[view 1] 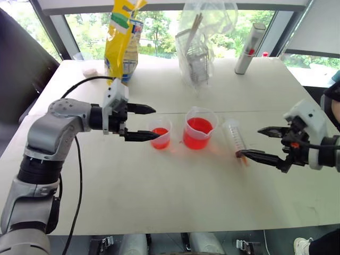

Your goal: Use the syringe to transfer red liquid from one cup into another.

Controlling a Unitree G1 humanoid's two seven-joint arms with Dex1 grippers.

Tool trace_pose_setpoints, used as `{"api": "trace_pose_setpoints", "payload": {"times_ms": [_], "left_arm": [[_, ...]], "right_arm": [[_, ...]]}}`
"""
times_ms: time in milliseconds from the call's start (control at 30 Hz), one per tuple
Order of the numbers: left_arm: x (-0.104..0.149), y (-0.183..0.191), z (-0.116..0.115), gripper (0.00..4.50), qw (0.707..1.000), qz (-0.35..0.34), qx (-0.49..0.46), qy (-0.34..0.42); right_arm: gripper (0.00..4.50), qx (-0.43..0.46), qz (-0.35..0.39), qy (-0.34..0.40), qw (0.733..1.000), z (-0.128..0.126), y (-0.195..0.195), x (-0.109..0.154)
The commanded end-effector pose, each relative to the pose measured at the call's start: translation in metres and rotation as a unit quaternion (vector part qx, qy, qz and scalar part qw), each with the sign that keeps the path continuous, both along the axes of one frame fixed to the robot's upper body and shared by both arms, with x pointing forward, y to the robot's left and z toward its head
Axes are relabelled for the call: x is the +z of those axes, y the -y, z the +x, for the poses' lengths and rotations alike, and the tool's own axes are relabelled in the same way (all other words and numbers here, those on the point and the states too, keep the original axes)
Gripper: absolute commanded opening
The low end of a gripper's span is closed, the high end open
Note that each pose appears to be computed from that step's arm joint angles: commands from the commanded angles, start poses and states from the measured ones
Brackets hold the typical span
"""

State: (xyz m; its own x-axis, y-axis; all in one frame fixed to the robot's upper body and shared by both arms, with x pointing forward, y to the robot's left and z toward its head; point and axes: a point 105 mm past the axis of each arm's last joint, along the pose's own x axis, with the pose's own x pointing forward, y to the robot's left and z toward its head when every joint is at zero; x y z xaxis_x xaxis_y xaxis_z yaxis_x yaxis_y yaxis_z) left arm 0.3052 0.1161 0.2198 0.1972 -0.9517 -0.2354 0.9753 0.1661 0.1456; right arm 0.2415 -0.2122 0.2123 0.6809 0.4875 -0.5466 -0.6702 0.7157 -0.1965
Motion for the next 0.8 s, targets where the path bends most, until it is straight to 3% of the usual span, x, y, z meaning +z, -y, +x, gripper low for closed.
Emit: {"api": "trace_pose_setpoints", "payload": {"times_ms": [33, 800], "left_arm": [[0.0115, -0.0023, -0.0012, 4.5, 1.0, -0.011, 0.0, 0.022], [0.0047, 0.0008, -0.0007, 4.5, 0.999, -0.01, 0.004, 0.034]], "right_arm": [[4.46, 0.009, -0.005, 0.018, 1.0, 0.0009, -0.0016, 0.0066], [4.46, 0.004, -0.006, 0.013, 1.0, 0.0093, -0.0005, 0.0054]]}}
